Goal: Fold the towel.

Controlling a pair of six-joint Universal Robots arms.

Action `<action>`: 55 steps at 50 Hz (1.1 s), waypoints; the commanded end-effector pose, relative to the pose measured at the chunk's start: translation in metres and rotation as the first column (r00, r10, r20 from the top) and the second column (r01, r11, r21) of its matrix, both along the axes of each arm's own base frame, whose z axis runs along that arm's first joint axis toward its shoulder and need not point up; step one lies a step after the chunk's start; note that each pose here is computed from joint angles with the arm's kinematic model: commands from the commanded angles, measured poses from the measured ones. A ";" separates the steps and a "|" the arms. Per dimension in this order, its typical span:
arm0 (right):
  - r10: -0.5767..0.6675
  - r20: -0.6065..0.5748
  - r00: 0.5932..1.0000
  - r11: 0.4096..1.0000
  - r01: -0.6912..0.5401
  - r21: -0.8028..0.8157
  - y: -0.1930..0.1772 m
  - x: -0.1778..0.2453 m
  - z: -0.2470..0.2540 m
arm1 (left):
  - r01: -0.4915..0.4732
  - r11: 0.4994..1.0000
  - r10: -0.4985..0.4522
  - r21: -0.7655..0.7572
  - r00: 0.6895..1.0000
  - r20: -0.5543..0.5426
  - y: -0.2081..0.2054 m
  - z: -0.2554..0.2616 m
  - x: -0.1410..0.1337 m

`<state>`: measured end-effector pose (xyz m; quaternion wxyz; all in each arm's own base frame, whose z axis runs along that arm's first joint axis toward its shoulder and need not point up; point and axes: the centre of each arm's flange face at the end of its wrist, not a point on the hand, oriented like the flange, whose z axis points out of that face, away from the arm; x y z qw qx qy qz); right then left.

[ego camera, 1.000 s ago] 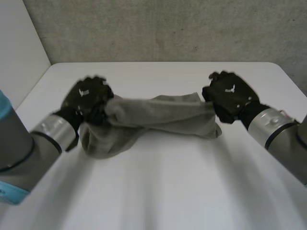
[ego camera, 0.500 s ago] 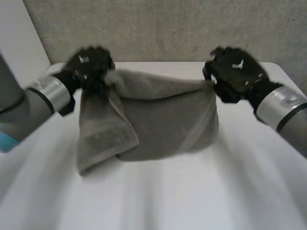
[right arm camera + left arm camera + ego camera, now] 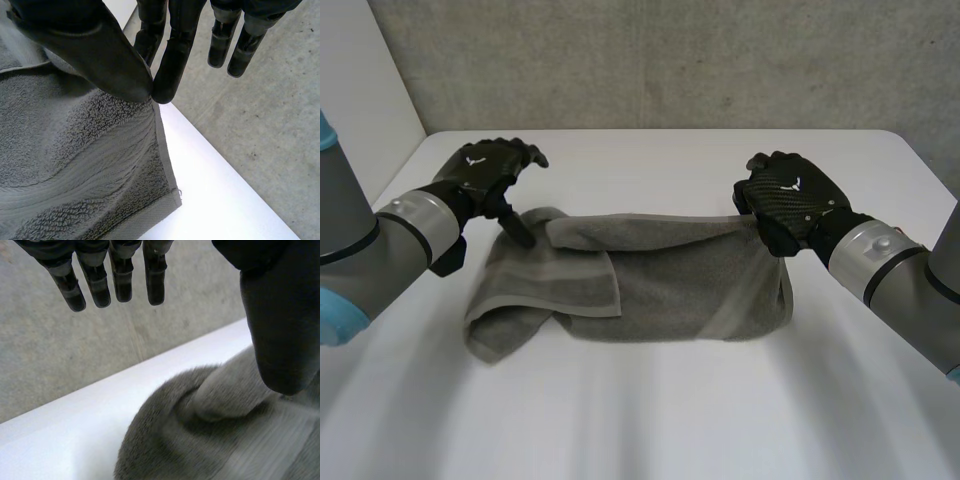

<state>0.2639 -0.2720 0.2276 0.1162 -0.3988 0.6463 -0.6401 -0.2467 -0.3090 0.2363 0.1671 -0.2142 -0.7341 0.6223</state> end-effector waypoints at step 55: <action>-0.009 -0.045 0.999 0.999 0.010 0.030 0.003 0.000 -0.025 | 0.059 0.998 -0.058 0.003 0.966 0.250 0.076 -0.122 -0.090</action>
